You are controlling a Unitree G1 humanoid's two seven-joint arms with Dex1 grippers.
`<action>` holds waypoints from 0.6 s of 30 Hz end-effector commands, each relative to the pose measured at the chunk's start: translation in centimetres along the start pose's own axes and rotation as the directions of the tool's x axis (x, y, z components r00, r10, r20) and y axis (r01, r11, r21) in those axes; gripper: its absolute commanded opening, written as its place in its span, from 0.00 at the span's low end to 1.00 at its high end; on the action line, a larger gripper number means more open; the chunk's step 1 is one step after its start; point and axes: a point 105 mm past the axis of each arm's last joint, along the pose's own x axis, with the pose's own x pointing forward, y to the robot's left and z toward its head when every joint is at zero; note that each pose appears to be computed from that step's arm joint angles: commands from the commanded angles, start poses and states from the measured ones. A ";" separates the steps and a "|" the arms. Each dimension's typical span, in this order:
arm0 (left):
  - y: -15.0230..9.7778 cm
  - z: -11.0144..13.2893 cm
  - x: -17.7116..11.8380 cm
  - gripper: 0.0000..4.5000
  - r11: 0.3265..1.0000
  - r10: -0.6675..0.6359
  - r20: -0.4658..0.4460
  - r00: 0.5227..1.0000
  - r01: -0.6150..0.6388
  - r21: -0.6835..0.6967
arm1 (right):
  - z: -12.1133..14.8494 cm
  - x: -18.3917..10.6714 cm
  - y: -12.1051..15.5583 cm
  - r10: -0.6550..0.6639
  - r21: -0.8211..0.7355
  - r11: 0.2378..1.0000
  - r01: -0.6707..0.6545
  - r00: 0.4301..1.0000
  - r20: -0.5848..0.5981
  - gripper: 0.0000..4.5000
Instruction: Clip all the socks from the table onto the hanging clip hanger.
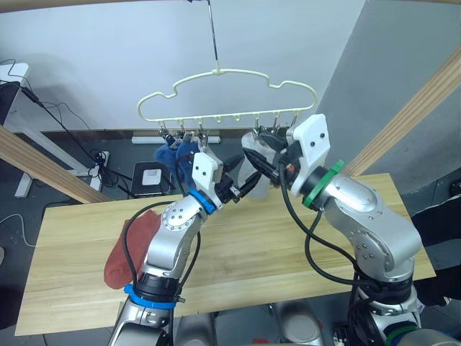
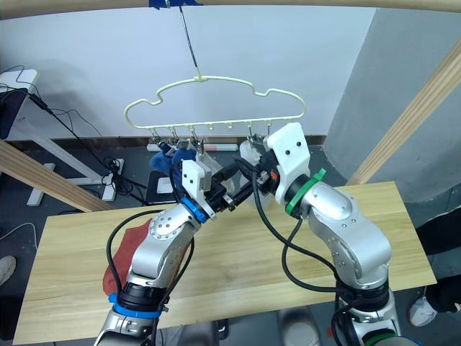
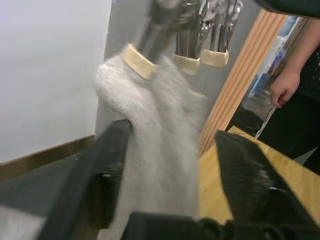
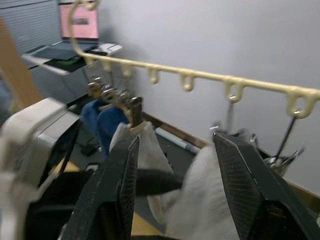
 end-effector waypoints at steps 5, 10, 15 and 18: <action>-1.5 0.4 -1.6 0.99 0.989 -0.138 -0.007 0.990 0.138 0.056 | 0.8 -2.7 0.5 0.040 -0.095 0.995 -0.036 0.998 0.041 0.54; -1.3 1.9 -4.2 0.99 0.963 -0.259 -0.037 0.965 0.261 0.072 | -0.5 -4.0 -1.6 -0.065 -0.186 0.981 0.061 0.998 -0.018 0.54; -0.2 4.9 -6.7 0.99 0.941 -0.324 -0.045 0.945 0.327 0.092 | -1.0 -4.3 -2.6 -0.135 -0.193 0.973 0.129 0.991 -0.017 0.54; -0.2 6.5 -7.9 0.99 0.920 -0.379 -0.044 0.925 0.381 0.093 | -1.1 -4.5 -3.0 -0.175 -0.197 0.966 0.169 0.984 -0.013 0.54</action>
